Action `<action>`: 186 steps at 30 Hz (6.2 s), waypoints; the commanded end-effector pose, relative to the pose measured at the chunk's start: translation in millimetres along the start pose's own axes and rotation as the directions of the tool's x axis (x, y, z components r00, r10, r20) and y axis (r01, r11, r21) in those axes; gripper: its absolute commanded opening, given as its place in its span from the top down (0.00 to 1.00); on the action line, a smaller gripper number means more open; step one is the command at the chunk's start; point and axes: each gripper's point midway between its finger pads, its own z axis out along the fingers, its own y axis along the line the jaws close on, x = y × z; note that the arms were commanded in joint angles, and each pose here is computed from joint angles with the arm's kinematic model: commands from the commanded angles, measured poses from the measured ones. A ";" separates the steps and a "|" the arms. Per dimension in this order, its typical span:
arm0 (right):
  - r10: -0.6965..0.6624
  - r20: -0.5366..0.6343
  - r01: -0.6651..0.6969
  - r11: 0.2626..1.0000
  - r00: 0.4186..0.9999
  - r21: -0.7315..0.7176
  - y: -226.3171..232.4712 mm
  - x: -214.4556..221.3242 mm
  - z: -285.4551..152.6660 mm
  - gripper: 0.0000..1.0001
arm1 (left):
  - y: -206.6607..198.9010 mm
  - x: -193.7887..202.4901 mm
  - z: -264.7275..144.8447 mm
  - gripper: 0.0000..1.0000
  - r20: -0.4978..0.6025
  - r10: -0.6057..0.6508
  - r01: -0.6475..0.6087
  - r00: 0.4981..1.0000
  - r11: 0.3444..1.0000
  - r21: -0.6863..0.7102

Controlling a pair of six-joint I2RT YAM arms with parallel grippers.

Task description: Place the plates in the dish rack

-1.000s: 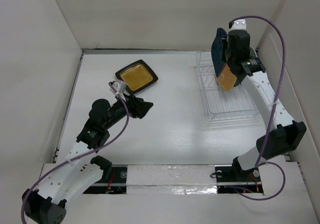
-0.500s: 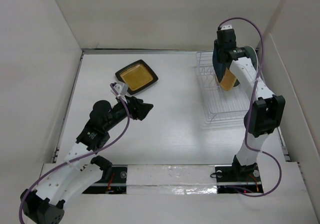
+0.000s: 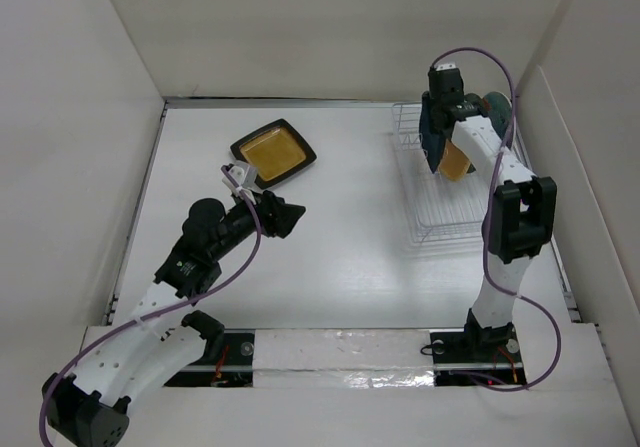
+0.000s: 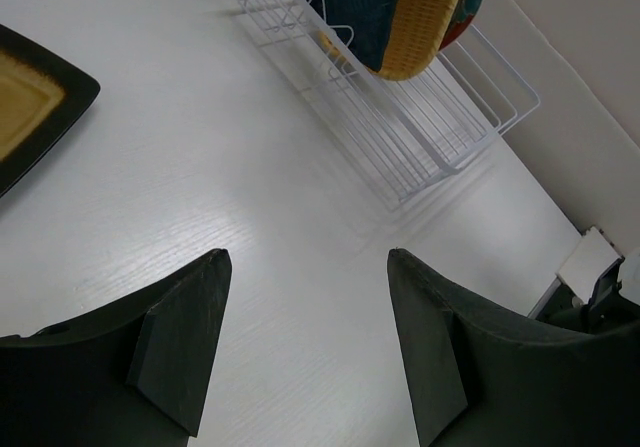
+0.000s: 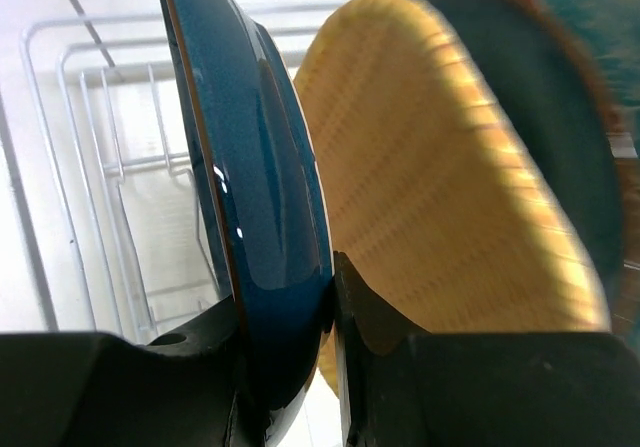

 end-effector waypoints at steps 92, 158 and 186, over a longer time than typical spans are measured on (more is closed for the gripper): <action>0.621 0.464 -0.280 0.741 0.633 -0.610 -17.8 -22.5 -195.0 0.08 | 327.3 -19.0 116.9 1.00 0.268 -0.332 0.427 0.904 0.714 -0.555; 0.500 -0.298 -0.108 -0.373 0.813 -0.922 324.8 22.7 -251.0 0.57 | 113.4 -115.3 14.5 1.00 0.387 -0.385 0.415 0.838 0.910 0.007; 0.771 0.260 -0.070 0.365 0.581 -0.928 129.9 -83.5 -282.8 1.00 | 95.0 -99.6 -21.0 0.47 0.371 -0.180 0.255 0.911 0.953 -0.165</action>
